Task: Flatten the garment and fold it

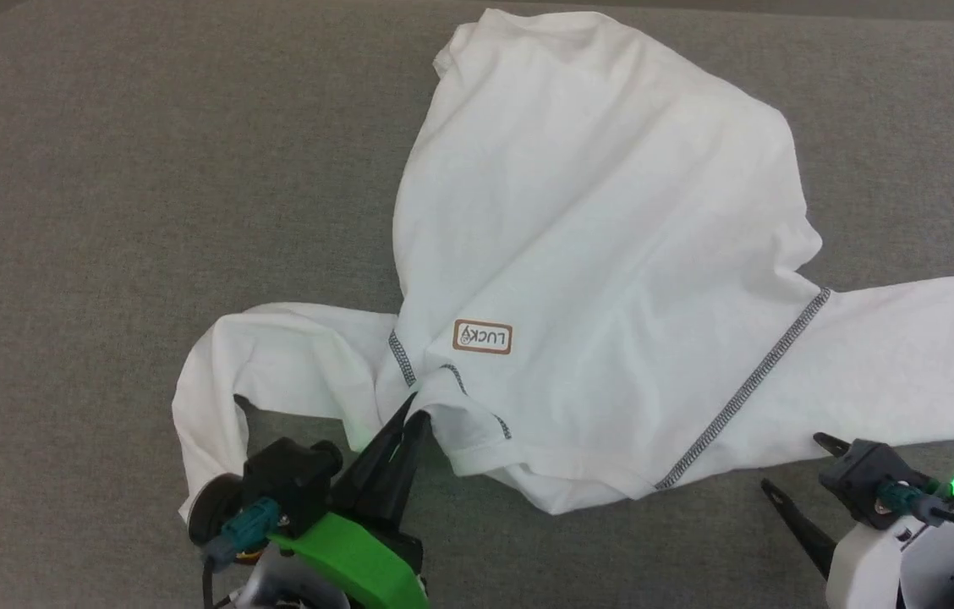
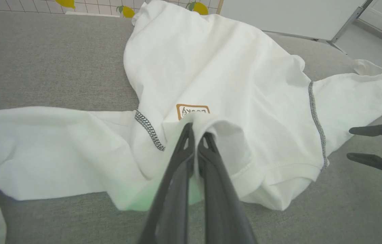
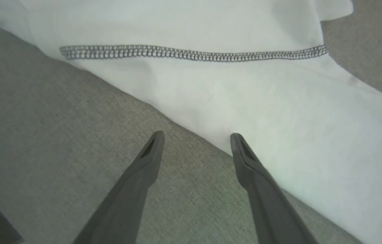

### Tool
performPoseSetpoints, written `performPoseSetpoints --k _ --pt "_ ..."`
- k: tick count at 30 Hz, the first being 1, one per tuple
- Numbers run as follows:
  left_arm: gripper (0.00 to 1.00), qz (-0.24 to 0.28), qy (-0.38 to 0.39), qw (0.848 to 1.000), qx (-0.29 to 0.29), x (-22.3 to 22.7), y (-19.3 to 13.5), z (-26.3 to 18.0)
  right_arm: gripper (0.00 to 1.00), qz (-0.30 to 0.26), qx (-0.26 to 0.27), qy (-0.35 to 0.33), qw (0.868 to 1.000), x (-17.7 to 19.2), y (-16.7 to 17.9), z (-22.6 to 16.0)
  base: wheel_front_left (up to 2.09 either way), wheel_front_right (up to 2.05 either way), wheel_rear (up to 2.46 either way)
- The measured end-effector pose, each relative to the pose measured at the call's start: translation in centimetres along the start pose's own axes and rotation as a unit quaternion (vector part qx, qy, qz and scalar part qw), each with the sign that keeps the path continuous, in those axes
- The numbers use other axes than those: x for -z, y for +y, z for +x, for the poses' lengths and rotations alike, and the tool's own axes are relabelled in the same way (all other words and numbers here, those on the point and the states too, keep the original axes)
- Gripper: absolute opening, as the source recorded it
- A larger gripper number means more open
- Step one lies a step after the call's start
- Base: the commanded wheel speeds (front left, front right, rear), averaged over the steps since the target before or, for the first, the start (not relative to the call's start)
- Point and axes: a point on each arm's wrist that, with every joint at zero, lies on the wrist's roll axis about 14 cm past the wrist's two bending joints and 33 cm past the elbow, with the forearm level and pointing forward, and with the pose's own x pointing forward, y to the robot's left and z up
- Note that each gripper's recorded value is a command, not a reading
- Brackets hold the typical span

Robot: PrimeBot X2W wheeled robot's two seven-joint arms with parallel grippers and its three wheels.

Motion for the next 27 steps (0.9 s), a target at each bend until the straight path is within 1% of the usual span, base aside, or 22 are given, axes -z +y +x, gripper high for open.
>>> performPoseSetpoints --k 3,9,10,11,12,13,16,19,22,25,27 --pt "0.0 -0.001 0.003 1.0 -0.003 0.2 0.2 0.2 1.0 -0.032 -0.019 -0.001 0.999 -0.3 0.2 1.2 0.0 0.0 0.0" --pt "0.0 -0.004 0.008 1.0 -0.013 0.6 0.7 0.1 1.0 -0.055 -0.044 -0.012 0.997 -0.9 0.9 3.2 0.0 0.0 0.0" --pt "0.0 -0.005 0.008 1.0 -0.015 0.7 0.8 0.1 0.47 -0.06 -0.044 -0.017 0.997 -1.0 0.8 3.5 0.0 0.0 0.0" --pt "0.0 -0.007 0.007 1.0 -0.016 0.7 0.8 0.1 0.22 -0.063 -0.042 -0.025 0.997 -1.3 0.6 3.7 0.0 0.0 0.0" --pt "0.0 -0.009 0.006 1.0 -0.017 0.7 0.8 0.2 0.0 -0.065 -0.038 -0.033 0.997 -1.5 0.5 3.9 0.0 0.0 0.0" --pt "0.0 -0.011 0.005 1.0 -0.017 0.6 0.7 0.1 0.0 -0.067 -0.035 -0.038 0.996 -1.6 0.4 4.0 0.0 0.0 0.0" --pt "0.0 -0.015 -0.011 1.0 -0.019 0.0 0.7 0.1 0.0 -0.045 -0.011 -0.073 0.996 -2.8 -0.4 4.2 0.0 0.0 0.0" --pt "0.0 -0.012 -0.038 0.999 -0.027 -1.2 1.1 -0.2 0.0 -0.004 0.025 -0.137 0.99 -5.4 -1.7 3.5 0.0 0.0 0.0" --pt "0.0 -0.005 -0.077 0.996 -0.038 -3.1 1.5 -0.6 0.0 0.03 0.08 -0.206 0.975 -8.3 -4.1 1.5 0.0 0.0 0.0" --pt "0.0 0.006 -0.131 0.99 -0.045 -6.1 1.6 -1.1 0.0 0.044 0.127 -0.266 0.955 -11.0 -6.1 -1.3 0.0 0.0 0.0" --pt "0.0 0.02 -0.167 0.985 -0.041 -8.4 1.4 -1.4 0.0 0.044 0.149 -0.295 0.943 -12.4 -6.8 -3.2 0.0 0.0 0.0"
